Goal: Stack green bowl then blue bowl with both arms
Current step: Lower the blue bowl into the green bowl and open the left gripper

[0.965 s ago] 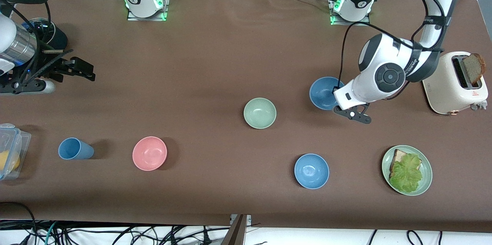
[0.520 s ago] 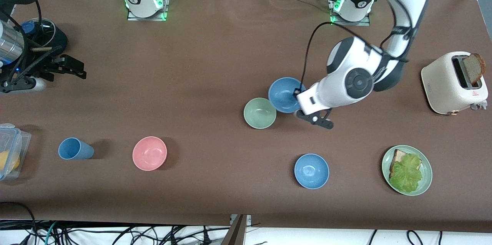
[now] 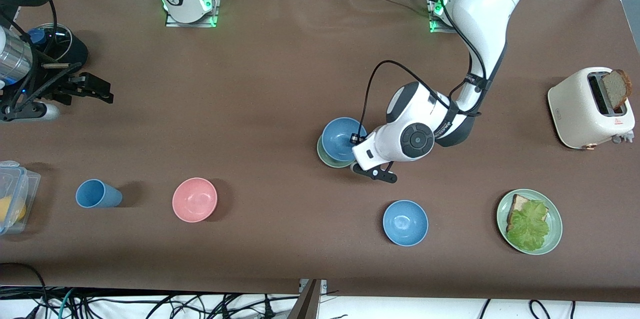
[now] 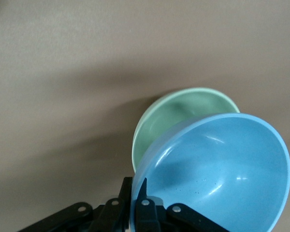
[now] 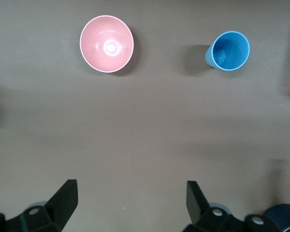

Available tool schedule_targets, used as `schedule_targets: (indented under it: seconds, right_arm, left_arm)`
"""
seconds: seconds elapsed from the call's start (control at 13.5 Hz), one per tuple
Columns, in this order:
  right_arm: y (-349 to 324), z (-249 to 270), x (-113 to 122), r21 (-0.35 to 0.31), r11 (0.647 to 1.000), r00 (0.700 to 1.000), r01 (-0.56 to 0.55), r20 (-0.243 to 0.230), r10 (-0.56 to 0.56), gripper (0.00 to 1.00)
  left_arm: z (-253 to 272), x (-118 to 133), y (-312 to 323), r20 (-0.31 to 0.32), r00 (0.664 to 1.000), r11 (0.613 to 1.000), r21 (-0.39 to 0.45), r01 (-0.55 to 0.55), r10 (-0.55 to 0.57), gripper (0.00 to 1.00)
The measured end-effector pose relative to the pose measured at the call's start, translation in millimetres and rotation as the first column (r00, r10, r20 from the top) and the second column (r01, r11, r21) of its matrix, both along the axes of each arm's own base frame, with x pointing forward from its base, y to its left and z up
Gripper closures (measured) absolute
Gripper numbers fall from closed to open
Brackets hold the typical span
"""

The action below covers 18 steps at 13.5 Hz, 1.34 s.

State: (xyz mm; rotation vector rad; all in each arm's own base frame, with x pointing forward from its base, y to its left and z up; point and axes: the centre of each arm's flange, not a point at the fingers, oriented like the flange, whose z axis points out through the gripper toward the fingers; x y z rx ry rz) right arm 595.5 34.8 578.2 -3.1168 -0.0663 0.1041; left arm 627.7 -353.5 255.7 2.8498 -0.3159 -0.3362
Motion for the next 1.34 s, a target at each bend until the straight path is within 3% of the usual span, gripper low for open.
schedule_targets:
  seconds: [0.37,0.74,1.11,1.34]
  right_arm:
    - [-1,-1,1,-0.001,1.0,1.0,0.003,-0.002,-0.003,0.0]
    - [-2,-1,1,-0.001,1.0,1.0,0.004,0.0,-0.004,0.0]
    - [-2,-1,1,-0.001,1.0,1.0,0.004,0.002,-0.004,0.0]
    - [-2,-1,2,0.0,1.0,1.0,0.004,0.004,-0.004,0.0]
  left_arm:
    - [-39,-9,-20,-0.019,1.0,1.0,-0.025,-0.011,0.01,0.94]
    - [-29,-4,-25,-0.006,1.0,0.998,-0.057,-0.031,0.03,0.49]
    - [19,26,17,0.035,0.996,0.994,-0.066,-0.084,0.086,0.01]
    - [71,39,67,0.017,0.993,0.993,-0.036,-0.117,0.117,0.0]
